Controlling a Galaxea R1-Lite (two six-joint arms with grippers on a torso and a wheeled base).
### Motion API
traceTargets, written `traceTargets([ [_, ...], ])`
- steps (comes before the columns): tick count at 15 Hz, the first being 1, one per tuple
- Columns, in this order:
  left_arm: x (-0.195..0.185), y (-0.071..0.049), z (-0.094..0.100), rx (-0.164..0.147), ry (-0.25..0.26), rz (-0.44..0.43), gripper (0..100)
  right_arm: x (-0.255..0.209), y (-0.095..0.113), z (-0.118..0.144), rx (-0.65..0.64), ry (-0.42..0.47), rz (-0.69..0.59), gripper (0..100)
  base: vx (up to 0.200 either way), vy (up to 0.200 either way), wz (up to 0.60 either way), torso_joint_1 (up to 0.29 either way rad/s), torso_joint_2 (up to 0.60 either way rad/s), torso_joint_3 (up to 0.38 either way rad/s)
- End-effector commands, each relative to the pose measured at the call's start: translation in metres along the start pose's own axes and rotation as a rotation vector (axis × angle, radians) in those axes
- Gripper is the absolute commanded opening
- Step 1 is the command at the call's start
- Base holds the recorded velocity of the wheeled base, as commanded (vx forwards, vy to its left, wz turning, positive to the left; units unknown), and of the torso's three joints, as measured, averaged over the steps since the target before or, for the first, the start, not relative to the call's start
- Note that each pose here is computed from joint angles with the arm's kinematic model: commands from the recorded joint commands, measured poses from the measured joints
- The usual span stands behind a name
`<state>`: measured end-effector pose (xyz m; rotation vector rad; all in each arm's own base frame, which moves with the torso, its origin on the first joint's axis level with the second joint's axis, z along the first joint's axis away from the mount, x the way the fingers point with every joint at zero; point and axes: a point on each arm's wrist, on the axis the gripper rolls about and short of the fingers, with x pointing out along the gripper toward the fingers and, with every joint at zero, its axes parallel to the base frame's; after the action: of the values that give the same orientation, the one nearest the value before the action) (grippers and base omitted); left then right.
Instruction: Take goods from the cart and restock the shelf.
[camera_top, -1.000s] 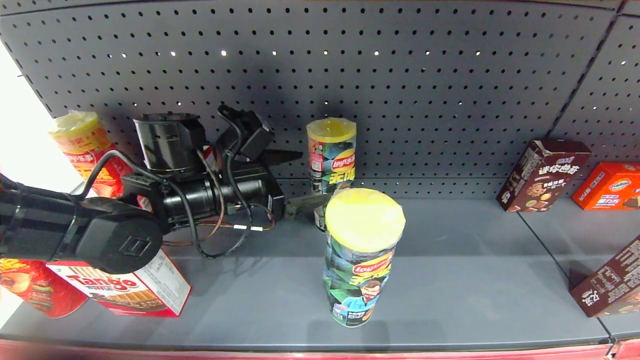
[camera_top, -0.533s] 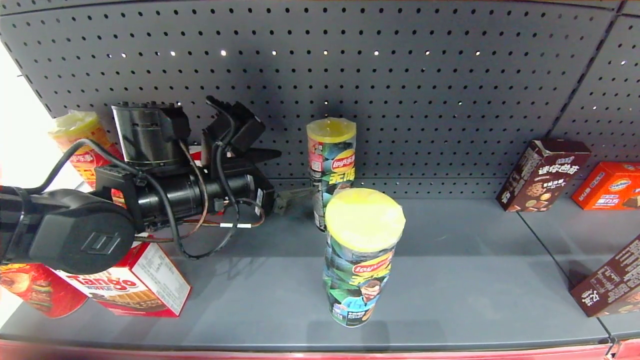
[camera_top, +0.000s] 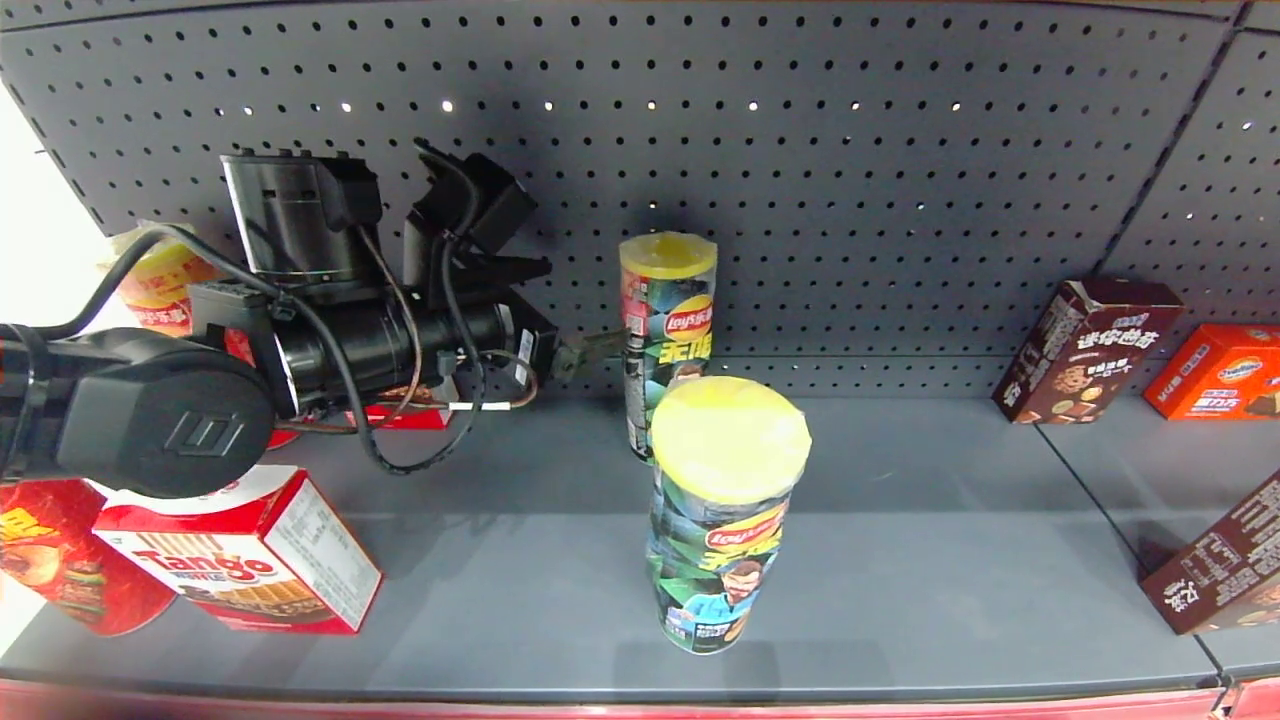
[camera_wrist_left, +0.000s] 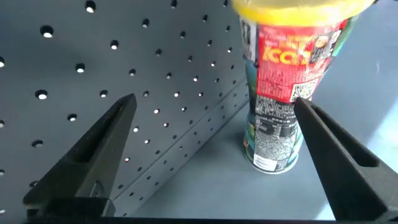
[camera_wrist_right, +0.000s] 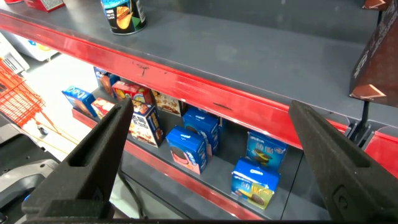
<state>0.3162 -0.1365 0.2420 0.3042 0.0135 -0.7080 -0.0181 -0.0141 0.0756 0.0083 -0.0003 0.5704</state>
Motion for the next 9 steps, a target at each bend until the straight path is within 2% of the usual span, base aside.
traceTargets([
  [1, 0.0051, 0.0002, -0.0043, -0.003, 0.01, -0.003, 100, 0.0001, 0.0, 0.0001, 0.0, 0.001, 0.0, 100, 0.0, 0.0, 0.0, 0.0, 0.0, 0.0],
  [5, 0.0126, 0.0014, -0.0101, 0.016, 0.031, 0.016, 100, 0.0001, 0.0, 0.0001, 0.0, 0.001, 0.0, 100, 0.0, 0.0, 0.0, 0.0, 0.0, 0.0],
  [9, 0.0074, 0.0025, -0.0106, 0.017, 0.034, 0.026, 100, 0.0001, 0.0, 0.0001, 0.0, 0.001, 0.002, 100, 0.0, 0.0, 0.0, 0.0, 0.0, 0.0],
])
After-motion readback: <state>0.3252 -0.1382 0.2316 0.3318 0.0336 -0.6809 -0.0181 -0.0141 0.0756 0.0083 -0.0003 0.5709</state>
